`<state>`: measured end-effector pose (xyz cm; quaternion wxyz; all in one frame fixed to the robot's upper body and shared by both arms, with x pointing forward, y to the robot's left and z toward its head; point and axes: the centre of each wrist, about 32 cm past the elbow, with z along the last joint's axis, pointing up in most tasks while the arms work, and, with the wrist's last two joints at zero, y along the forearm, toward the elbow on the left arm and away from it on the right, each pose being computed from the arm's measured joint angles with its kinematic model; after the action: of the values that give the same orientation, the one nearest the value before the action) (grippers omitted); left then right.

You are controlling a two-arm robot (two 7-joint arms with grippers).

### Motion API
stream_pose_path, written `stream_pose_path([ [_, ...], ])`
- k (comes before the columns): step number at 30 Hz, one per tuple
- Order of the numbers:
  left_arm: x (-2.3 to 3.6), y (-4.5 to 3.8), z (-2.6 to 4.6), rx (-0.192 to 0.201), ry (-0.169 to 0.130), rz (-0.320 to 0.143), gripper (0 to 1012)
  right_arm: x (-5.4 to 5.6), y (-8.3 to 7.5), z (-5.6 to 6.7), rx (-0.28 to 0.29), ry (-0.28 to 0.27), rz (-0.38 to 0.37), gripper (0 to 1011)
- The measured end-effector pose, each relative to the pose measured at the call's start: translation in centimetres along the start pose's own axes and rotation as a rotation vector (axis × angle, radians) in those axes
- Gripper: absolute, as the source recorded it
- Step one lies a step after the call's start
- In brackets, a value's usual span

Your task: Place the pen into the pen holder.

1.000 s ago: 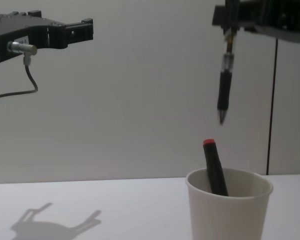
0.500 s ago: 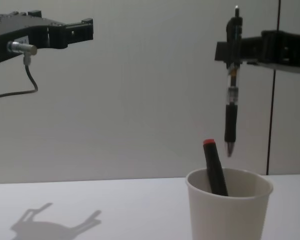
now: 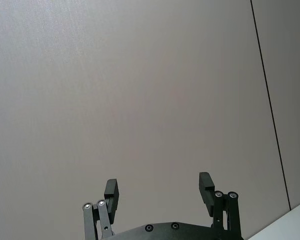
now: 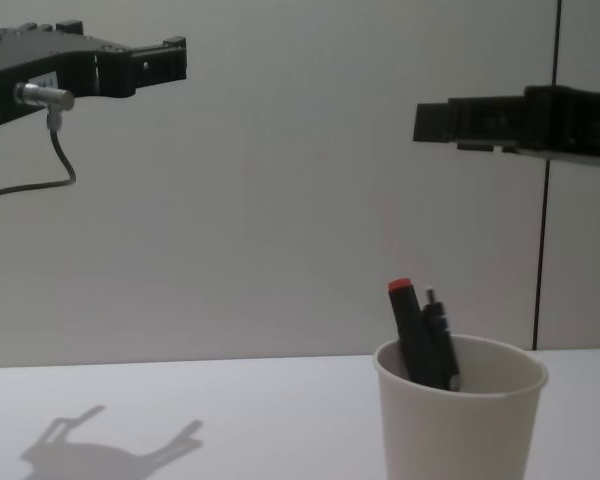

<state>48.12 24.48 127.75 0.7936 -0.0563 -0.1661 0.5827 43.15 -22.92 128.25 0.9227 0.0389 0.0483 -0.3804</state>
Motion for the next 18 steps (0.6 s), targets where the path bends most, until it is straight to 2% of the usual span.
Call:
stream_pose_path([
  [3,0.0,0.0,0.0,0.0,0.0,0.0,1001,0.0,-0.02,-0.04,-0.002,0.0,-0.001,613],
  [6,0.0,0.0,0.0,0.0,0.0,0.0,1001,-0.01,-0.03,-0.06,-0.004,0.001,-0.001,671],
  [7,0.0,0.0,0.0,0.0,0.0,0.0,1001,-0.01,-0.04,-0.08,-0.004,0.001,-0.001,731],
  [11,0.0,0.0,0.0,0.0,0.0,0.0,1001,-0.02,-0.05,-0.09,-0.005,0.001,-0.001,806],
  [12,0.0,0.0,0.0,0.0,0.0,0.0,1001,-0.02,-0.05,-0.1,-0.005,0.001,-0.001,863],
  [16,0.0,0.0,0.0,0.0,0.0,0.0,1001,-0.01,-0.02,0.01,0.003,0.004,-0.003,943],
  [17,0.0,0.0,0.0,0.0,0.0,0.0,1001,0.0,-0.01,0.08,0.007,0.005,-0.004,1001],
  [18,0.0,0.0,0.0,0.0,0.0,0.0,1001,0.02,0.0,0.15,0.012,0.007,-0.005,1001],
])
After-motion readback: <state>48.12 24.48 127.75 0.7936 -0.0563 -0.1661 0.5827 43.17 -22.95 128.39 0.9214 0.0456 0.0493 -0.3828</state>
